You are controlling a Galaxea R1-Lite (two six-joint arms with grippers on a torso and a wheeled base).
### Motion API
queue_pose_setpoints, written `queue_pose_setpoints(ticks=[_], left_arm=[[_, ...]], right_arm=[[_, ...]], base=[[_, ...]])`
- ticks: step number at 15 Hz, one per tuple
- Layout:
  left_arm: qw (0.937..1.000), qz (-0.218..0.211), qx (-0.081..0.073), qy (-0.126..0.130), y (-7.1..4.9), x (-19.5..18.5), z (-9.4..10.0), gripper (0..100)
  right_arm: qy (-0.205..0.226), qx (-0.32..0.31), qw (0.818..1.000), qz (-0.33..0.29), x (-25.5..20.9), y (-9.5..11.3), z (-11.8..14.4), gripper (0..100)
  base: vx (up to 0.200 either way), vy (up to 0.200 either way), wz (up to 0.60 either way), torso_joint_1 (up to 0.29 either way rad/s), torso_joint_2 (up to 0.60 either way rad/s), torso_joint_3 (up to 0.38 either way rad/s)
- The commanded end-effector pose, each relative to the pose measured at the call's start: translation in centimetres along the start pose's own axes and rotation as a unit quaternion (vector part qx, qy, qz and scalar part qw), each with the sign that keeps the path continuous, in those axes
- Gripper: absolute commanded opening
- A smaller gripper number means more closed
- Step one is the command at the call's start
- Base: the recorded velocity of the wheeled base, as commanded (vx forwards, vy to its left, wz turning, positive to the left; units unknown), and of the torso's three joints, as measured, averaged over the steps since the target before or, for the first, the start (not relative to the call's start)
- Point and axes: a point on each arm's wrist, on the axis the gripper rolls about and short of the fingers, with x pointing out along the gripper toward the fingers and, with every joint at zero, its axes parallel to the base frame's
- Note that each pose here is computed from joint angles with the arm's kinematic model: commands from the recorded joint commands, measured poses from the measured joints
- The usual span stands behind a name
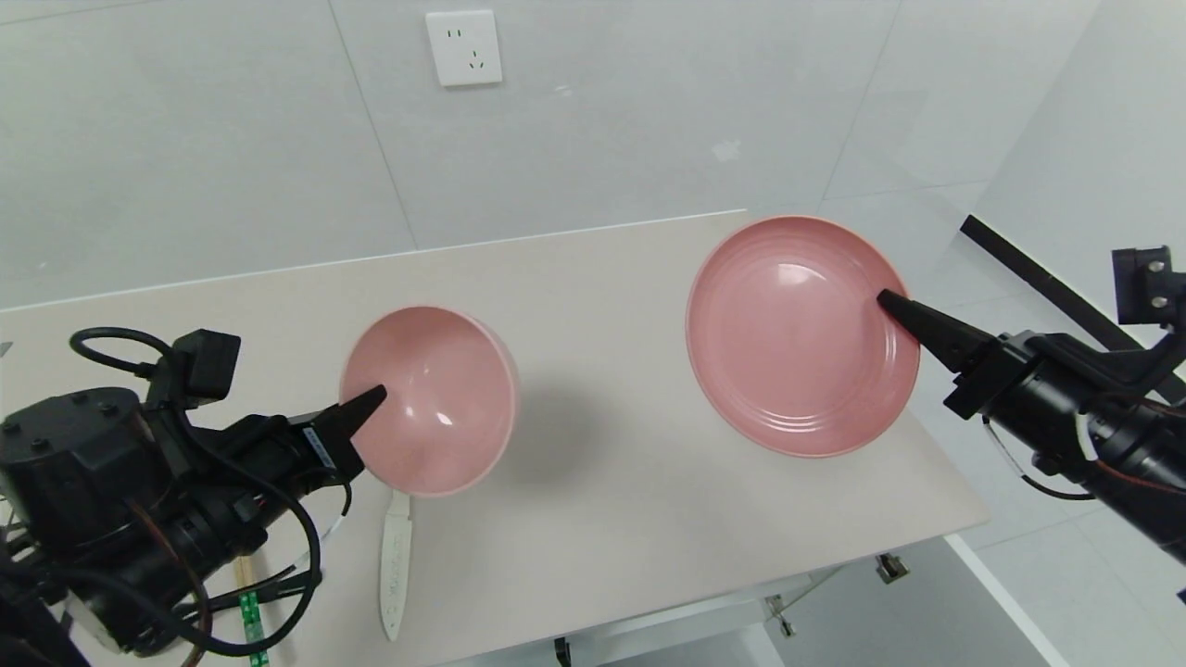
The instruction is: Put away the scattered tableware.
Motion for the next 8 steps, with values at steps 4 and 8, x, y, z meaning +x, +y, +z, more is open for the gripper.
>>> queue_pose_setpoints(ticks=[4,8], left_arm=[[0.9997,-0.007,0.014,-0.016,-1.2,-2.4,0.9,0],[0.9894,0.075,0.123,0.017,-1.3,-3.1,-0.7,0]], right_arm=[[0.007,0.004,0.999,0.035,0.6,1.5,-0.5,0],[0.002,0.002,1.0,0.024,0.6,1.5,-0.4,0]], base=[[0.0,0.0,0.0,0.0,0.0,0.0],[0.0,0.0,0.0,0.0,0.0,0.0]])
